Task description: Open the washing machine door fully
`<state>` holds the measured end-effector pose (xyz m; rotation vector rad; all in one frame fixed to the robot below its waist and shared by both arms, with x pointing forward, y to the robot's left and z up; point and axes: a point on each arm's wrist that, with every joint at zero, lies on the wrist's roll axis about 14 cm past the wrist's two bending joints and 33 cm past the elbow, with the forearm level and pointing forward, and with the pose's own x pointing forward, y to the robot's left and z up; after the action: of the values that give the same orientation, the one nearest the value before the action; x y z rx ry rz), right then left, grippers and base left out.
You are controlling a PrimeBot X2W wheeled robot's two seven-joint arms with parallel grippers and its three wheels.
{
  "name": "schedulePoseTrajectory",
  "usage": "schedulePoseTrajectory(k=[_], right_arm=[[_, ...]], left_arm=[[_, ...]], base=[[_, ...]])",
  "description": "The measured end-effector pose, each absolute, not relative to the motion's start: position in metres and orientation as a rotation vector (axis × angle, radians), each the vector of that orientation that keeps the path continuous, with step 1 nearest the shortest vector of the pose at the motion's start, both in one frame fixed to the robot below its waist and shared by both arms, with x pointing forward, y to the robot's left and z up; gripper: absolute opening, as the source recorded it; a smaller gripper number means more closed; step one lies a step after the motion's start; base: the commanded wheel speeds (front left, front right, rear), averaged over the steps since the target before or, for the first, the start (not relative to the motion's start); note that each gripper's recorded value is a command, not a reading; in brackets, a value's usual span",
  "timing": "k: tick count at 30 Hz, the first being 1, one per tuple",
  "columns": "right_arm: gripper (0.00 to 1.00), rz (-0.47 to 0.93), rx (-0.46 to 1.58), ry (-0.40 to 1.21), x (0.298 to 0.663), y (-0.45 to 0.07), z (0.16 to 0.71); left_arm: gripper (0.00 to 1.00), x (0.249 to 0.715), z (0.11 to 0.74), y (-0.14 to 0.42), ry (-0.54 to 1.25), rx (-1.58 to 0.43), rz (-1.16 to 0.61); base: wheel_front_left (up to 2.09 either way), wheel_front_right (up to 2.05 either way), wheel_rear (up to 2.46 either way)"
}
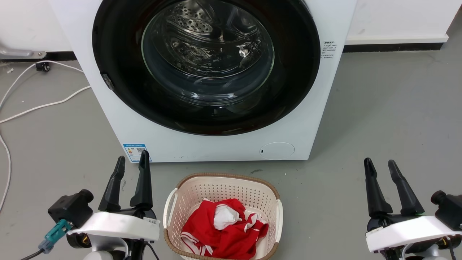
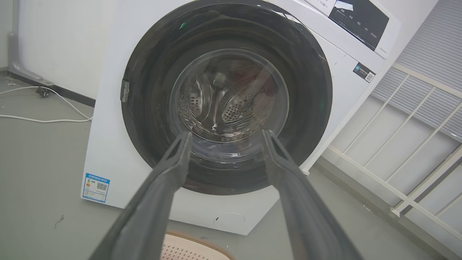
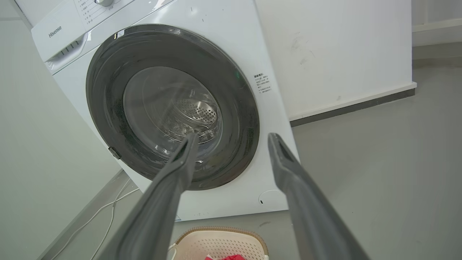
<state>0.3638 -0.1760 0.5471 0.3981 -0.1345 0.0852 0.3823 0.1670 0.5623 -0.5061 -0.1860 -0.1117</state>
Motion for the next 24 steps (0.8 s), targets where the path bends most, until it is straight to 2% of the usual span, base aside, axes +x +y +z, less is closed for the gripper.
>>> schedulePoseTrajectory(k=[24], right_arm=[[1.0, 0.094, 0.146, -0.118, 0.3585, -0.1731, 0.5451]], left_arm=[[1.0, 0.3774, 0.5655, 0.1617, -0.221, -0.213, -0.119]], base=[[0.0, 0.0, 0.0]])
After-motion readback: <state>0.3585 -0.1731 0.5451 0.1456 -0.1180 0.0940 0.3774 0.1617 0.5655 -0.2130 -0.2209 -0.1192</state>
